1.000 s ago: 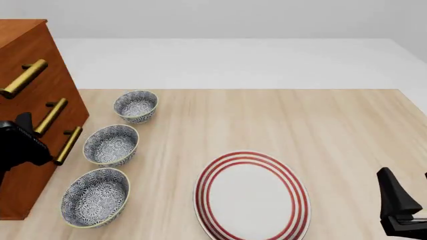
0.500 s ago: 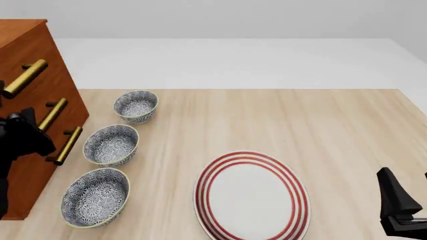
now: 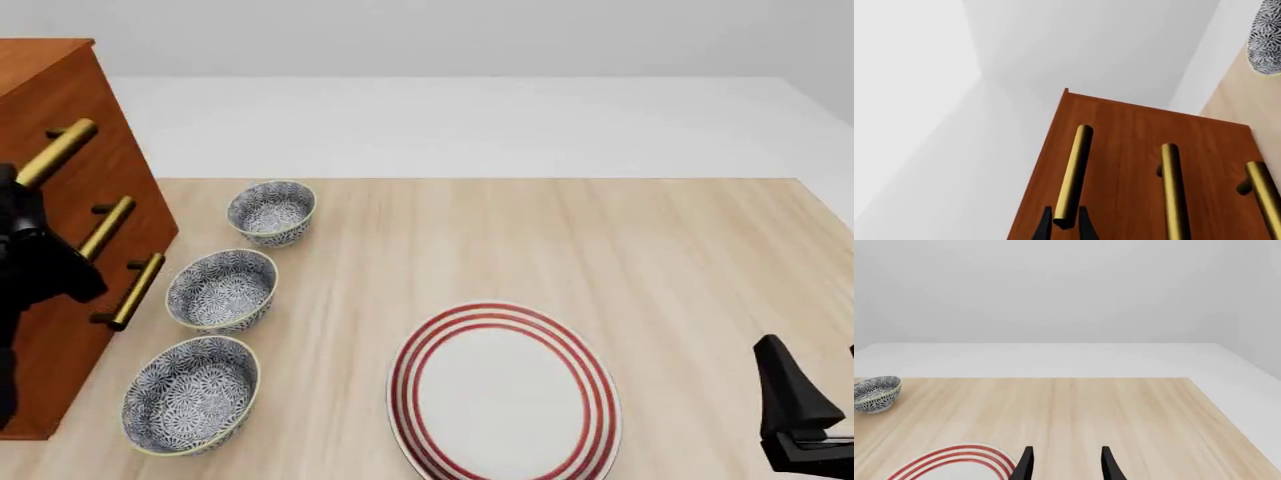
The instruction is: Open the top drawer of the cabinet.
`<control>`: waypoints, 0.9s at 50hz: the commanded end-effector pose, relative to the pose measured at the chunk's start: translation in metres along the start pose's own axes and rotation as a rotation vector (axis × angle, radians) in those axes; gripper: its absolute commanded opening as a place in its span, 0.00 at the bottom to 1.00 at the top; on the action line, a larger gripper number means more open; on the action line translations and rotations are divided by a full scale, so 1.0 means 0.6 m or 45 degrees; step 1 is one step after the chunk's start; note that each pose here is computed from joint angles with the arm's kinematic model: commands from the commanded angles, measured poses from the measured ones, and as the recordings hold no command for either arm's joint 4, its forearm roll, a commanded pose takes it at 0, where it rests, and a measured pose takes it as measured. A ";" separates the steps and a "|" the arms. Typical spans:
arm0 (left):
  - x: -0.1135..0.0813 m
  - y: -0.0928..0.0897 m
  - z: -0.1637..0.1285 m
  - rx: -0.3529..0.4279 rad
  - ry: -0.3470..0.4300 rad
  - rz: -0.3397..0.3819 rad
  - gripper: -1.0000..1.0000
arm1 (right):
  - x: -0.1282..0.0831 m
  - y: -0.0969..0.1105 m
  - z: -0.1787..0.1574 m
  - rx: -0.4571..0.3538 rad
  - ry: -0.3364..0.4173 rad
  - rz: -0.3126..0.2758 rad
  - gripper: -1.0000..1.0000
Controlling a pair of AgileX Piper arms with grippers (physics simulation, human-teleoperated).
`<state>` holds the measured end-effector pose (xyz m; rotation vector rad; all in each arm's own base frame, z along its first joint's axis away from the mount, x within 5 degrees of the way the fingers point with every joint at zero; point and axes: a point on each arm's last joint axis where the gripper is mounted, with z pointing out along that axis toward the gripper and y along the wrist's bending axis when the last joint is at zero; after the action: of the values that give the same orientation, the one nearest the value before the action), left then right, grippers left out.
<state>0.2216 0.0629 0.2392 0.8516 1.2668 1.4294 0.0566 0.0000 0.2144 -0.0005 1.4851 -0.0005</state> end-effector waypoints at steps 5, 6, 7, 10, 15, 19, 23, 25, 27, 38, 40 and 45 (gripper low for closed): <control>-0.010 -0.024 -0.001 0.066 -0.034 0.046 0.00 | 0.000 0.000 0.000 0.000 0.000 0.000 1.00; -0.011 -0.025 0.000 0.066 -0.037 0.052 0.00 | 0.000 0.000 0.000 0.000 0.000 0.000 1.00; -0.011 -0.026 0.000 0.067 -0.038 0.055 0.00 | 0.000 0.000 0.000 0.000 0.000 0.000 1.00; -0.013 -0.027 0.002 0.070 -0.044 0.061 0.00 | 0.000 0.000 0.000 0.000 0.000 0.000 1.00; -0.017 -0.032 0.004 0.078 -0.059 0.075 0.00 | 0.000 0.000 0.000 0.000 0.000 0.000 1.00; -0.020 -0.034 0.005 0.083 -0.069 0.082 0.00 | 0.000 0.000 0.000 0.000 0.000 0.000 1.00; -0.024 -0.034 0.005 0.084 -0.080 0.088 0.00 | 0.000 0.000 0.000 0.000 0.000 0.000 1.00; -0.026 -0.035 0.005 0.088 -0.087 0.091 0.00 | 0.000 0.000 0.000 0.000 0.000 0.000 1.00; -0.027 -0.035 0.005 0.085 -0.093 0.097 0.00 | 0.000 0.000 0.000 0.000 0.000 0.000 1.00; -0.038 -0.034 0.001 0.090 -0.126 0.100 0.00 | 0.000 0.000 0.000 0.000 0.000 0.000 1.00; -0.040 -0.037 0.000 0.094 -0.136 0.102 0.00 | 0.000 0.000 0.000 0.000 0.000 0.000 1.00; -0.045 -0.037 0.000 0.094 -0.149 0.108 0.00 | 0.000 0.000 0.000 0.000 0.000 0.000 1.00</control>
<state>0.2225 0.0508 0.2345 0.9131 1.1949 1.4683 0.0566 0.0000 0.2144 -0.0004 1.4851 -0.0006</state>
